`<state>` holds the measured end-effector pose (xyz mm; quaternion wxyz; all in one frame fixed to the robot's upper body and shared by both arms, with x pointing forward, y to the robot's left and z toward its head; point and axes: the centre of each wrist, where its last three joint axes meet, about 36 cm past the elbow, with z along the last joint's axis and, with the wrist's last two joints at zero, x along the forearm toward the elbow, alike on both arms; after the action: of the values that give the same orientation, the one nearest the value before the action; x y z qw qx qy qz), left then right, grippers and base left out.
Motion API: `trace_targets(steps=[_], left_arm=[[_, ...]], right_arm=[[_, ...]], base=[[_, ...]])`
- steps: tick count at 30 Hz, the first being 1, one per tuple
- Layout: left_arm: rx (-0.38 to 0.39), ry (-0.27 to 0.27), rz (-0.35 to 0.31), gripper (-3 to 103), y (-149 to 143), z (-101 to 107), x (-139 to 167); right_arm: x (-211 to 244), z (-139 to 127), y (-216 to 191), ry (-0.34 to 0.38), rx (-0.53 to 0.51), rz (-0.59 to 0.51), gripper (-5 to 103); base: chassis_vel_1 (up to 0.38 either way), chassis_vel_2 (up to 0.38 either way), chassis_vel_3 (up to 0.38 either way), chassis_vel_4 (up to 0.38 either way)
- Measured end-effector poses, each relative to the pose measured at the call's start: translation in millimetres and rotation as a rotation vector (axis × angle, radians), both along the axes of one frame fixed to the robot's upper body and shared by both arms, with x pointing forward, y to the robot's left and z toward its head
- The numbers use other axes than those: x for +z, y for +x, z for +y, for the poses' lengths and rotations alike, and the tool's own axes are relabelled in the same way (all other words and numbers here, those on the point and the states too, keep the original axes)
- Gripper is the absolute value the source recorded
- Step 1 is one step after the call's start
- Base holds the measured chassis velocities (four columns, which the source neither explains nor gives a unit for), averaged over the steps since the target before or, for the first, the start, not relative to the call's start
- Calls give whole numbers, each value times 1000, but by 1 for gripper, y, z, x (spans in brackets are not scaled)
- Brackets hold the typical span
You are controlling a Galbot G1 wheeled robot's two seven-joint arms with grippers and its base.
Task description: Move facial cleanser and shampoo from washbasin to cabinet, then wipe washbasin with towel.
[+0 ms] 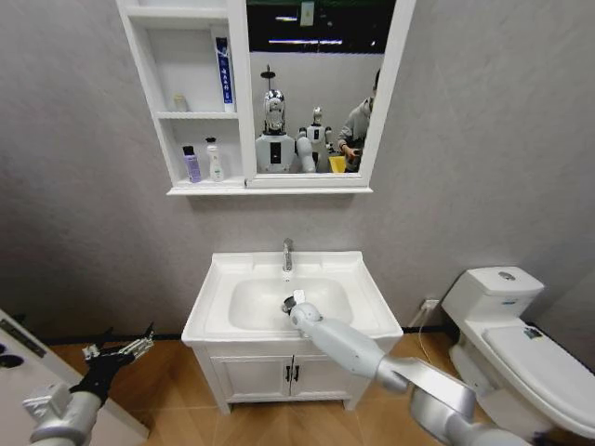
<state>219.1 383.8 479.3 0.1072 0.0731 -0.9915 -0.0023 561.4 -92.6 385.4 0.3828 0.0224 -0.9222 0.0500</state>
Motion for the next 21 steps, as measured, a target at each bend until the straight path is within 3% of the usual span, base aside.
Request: trace_targets(steps=[5,10,15,21], left_arm=[[0,0,0,100,0,0,0],[0,0,0,100,0,0,0],[0,0,0,100,0,0,0],[0,0,0,100,0,0,0]], right_arm=[[39,-28,3,-4,-32,-75,3],[77,-87,-1,-24,-110,-145,3],[78,-126,-11,-15,-162,-160,3],[58,-163,-4,-31,-135,-201,3]], base=[[0,0,0,0],[0,0,0,0],[0,0,0,0],[0,0,0,0]])
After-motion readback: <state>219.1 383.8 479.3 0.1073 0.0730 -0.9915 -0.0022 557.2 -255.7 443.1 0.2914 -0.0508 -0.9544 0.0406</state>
